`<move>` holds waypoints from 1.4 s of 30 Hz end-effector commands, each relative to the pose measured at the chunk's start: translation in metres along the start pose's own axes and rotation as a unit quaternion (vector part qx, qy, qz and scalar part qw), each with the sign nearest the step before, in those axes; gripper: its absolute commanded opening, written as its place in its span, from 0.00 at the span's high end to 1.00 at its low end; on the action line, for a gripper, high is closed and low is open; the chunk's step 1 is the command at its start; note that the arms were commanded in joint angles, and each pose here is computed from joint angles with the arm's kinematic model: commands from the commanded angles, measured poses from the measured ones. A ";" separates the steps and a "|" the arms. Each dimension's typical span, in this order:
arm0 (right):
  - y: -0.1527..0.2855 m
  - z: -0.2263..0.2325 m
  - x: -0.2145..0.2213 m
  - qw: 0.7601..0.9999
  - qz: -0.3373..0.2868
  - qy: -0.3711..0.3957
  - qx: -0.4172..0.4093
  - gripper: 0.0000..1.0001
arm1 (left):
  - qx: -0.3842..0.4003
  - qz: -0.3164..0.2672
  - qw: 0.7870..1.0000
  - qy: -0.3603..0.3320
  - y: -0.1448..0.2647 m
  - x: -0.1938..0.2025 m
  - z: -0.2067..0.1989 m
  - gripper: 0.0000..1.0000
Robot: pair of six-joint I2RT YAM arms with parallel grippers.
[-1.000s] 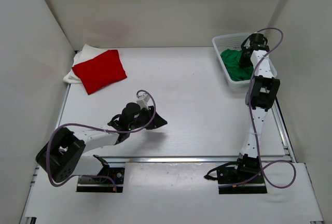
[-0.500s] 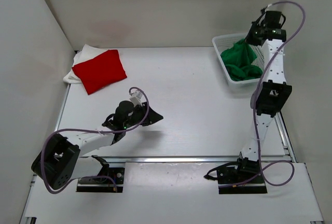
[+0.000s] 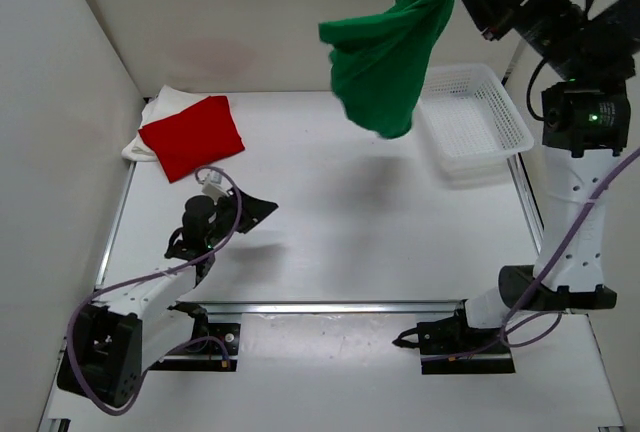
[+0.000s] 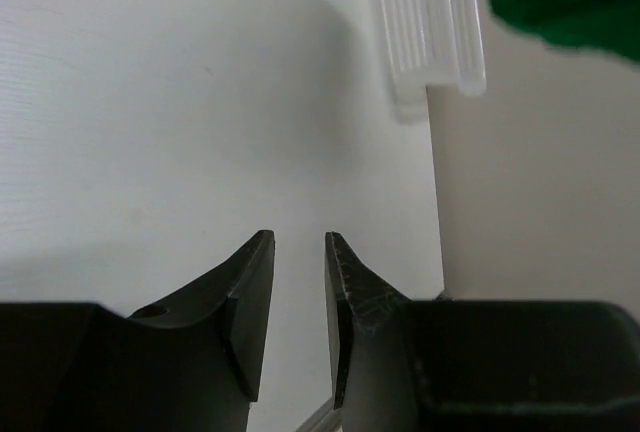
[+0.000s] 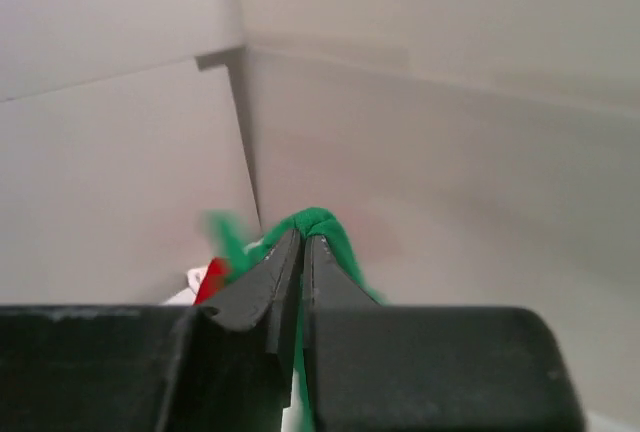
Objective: Fold and stack the t-shirts
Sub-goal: Move the tshirt to the center of the board
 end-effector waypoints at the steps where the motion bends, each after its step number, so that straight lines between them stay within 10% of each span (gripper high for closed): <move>1: -0.006 -0.013 0.019 0.995 0.033 -0.051 -0.075 1.00 | -0.007 -0.031 0.999 0.035 0.016 -0.013 0.012 0.63; 10: 0.062 -0.112 0.297 0.948 0.169 -0.270 0.006 1.00 | -0.073 -0.056 0.996 0.017 0.022 -0.022 0.037 0.55; 16: 0.077 -0.177 0.398 0.887 0.238 -0.375 0.124 1.00 | -0.111 -0.032 0.993 -0.013 0.018 -0.005 0.050 0.56; 25: 0.068 -0.187 0.392 0.896 0.257 -0.285 0.225 1.00 | -0.118 0.066 0.974 -0.179 0.002 0.042 0.020 0.43; 34: 0.098 -0.191 0.406 0.876 0.261 -0.275 0.297 0.98 | -0.115 0.073 0.979 -0.152 -0.011 0.046 0.023 0.39; 37: 0.106 -0.193 0.407 0.868 0.270 -0.250 0.333 0.67 | -0.090 0.069 0.981 -0.157 -0.014 0.047 0.002 0.41; 42: 0.131 -0.175 0.406 0.869 0.249 -0.230 0.360 0.59 | -0.061 0.080 0.979 -0.174 -0.021 0.063 -0.034 0.41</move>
Point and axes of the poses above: each gripper's point midway between its finger pads, its own y axis back along the fingers, its own z axis along the line the jaws close on, x = y × z, the point moved 4 cm from there along y, back along the fingers, and after that the axes turned 10 degrees about -y, right-handed, at the moved point
